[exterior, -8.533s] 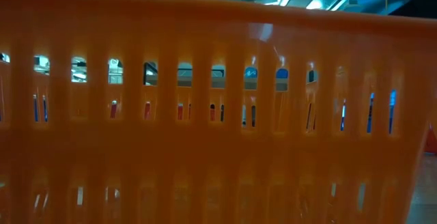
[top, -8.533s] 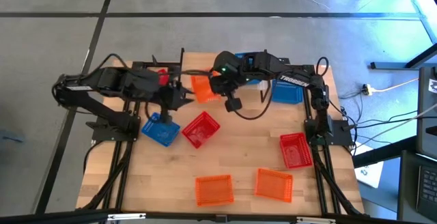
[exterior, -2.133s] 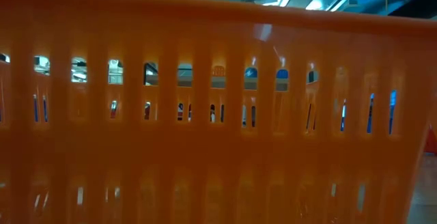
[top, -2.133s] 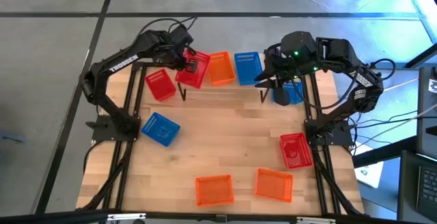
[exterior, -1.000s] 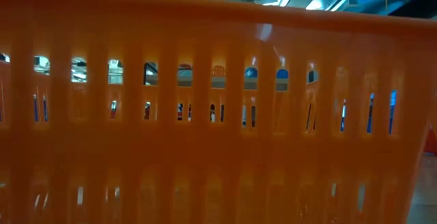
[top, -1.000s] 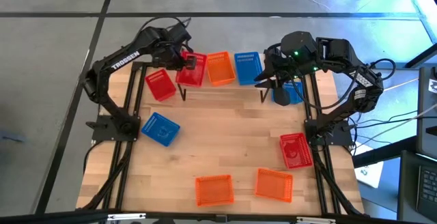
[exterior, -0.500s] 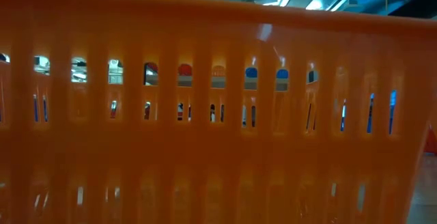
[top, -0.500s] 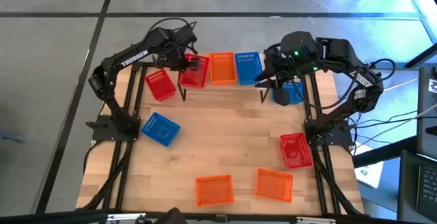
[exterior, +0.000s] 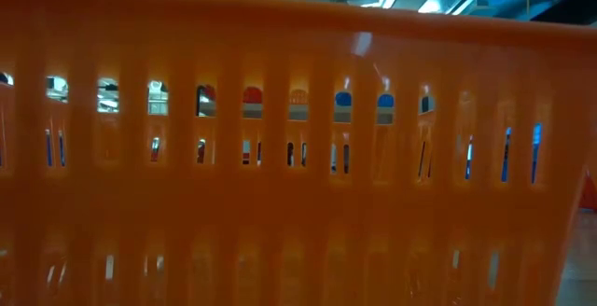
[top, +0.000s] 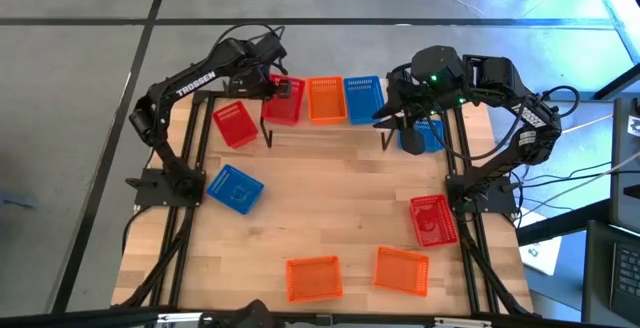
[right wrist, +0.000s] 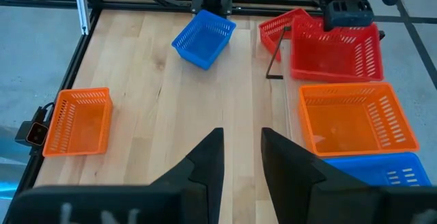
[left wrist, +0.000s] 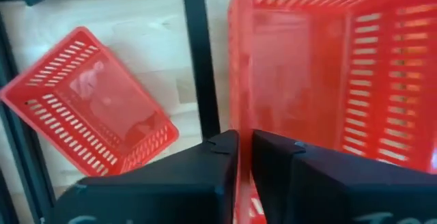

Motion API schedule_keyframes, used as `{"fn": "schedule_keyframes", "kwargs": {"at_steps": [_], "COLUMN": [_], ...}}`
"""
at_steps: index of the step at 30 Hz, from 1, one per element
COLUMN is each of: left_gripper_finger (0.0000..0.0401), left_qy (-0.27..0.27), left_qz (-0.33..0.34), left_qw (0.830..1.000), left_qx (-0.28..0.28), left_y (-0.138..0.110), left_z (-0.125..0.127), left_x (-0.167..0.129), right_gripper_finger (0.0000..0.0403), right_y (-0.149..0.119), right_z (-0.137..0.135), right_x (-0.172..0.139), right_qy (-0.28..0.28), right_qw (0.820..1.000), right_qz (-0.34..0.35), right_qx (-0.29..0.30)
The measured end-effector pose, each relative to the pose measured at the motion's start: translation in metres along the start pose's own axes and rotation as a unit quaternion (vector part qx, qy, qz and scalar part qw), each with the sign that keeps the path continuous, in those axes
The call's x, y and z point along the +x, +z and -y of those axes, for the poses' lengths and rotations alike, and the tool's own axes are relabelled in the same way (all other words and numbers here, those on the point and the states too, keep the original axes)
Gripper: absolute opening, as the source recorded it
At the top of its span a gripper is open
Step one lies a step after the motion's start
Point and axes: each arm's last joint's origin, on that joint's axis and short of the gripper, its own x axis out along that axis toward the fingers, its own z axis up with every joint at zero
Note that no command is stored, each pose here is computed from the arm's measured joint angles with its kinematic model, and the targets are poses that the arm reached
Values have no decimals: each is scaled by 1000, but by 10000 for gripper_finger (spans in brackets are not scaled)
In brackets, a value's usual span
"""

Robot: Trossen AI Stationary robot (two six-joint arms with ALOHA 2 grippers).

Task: Stack baskets on shelf by color
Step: Put the middle red basket on the shelf, then stack the right blue basket into the blue basket on the shelf

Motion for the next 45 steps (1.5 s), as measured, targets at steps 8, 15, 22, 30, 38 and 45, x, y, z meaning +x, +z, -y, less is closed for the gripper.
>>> {"fn": "schedule_keyframes", "kwargs": {"at_steps": [8,15,22,30,38,45], "left_gripper_finger": [43,41,41,41,41,41], "left_qy": [6,9,-15,-56,-174,-229], "left_qz": [10,27,52,116,118,83], "left_qw": [1000,1000,998,975,932,897], "left_qx": [1,12,14,183,295,370], "left_y": [1,0,-7,-53,-129,-185], "left_z": [0,-3,-8,-6,0,8], "left_x": [0,-7,-32,-87,-138,-155], "right_gripper_finger": [96,96,96,96,96,96], "right_y": [0,0,0,-8,-35,-55], "right_z": [0,0,0,-5,-14,-29], "right_x": [0,0,0,-25,-51,-47], "right_qy": [0,0,0,-1,-23,25], "right_qw": [1000,1000,1000,1000,991,983], "right_qz": [0,0,0,11,-61,-97], "right_qx": [0,0,2,27,113,150]}}
